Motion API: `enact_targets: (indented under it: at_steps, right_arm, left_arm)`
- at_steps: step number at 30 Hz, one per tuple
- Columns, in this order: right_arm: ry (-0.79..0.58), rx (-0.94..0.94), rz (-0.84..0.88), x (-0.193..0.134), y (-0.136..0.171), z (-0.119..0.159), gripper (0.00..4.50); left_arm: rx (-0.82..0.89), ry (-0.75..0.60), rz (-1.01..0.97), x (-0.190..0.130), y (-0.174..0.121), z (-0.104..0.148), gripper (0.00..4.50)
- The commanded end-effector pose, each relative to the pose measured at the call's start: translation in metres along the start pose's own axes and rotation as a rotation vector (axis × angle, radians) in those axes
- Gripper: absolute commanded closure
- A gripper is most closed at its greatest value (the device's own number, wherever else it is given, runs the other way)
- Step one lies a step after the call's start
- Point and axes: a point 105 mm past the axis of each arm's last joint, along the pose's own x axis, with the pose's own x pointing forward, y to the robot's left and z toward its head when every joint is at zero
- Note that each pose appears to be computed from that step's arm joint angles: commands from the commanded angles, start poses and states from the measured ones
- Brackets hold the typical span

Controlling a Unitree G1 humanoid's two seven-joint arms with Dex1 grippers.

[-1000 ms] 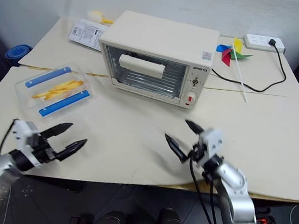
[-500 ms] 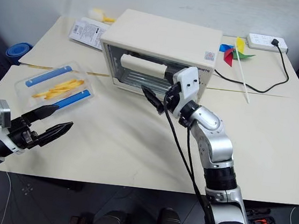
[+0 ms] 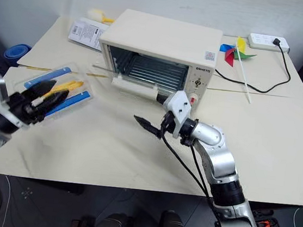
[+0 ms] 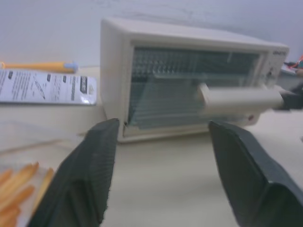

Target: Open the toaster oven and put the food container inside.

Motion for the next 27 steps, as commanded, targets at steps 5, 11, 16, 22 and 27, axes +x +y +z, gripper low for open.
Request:
enact_targets:
  at_steps: [5, 11, 16, 22, 27]
  right_arm:
    - [-0.034, -0.168, 0.146, 0.001, 0.023, 0.010, 0.00]
    - [0.004, -0.190, 0.124, -0.015, 0.024, -0.005, 0.00]
    - [0.065, -0.149, 0.085, -0.051, 0.032, -0.023, 0.00]
    - [0.142, -0.069, -0.034, -0.117, 0.035, -0.039, 0.00]
    - [-0.003, -0.054, -0.230, -0.134, 0.008, -0.015, 0.00]
  left_arm:
    - [0.104, 0.036, -0.086, 0.067, 0.012, 0.002, 3.90]
    - [0.205, 0.162, -0.308, 0.083, -0.009, -0.026, 4.48]
    - [0.255, 0.280, -0.374, 0.066, -0.011, -0.047, 4.48]
    - [0.265, 0.358, -0.346, 0.044, -0.017, -0.077, 4.48]
    - [0.196, 0.345, -0.296, 0.026, -0.034, -0.093, 4.48]
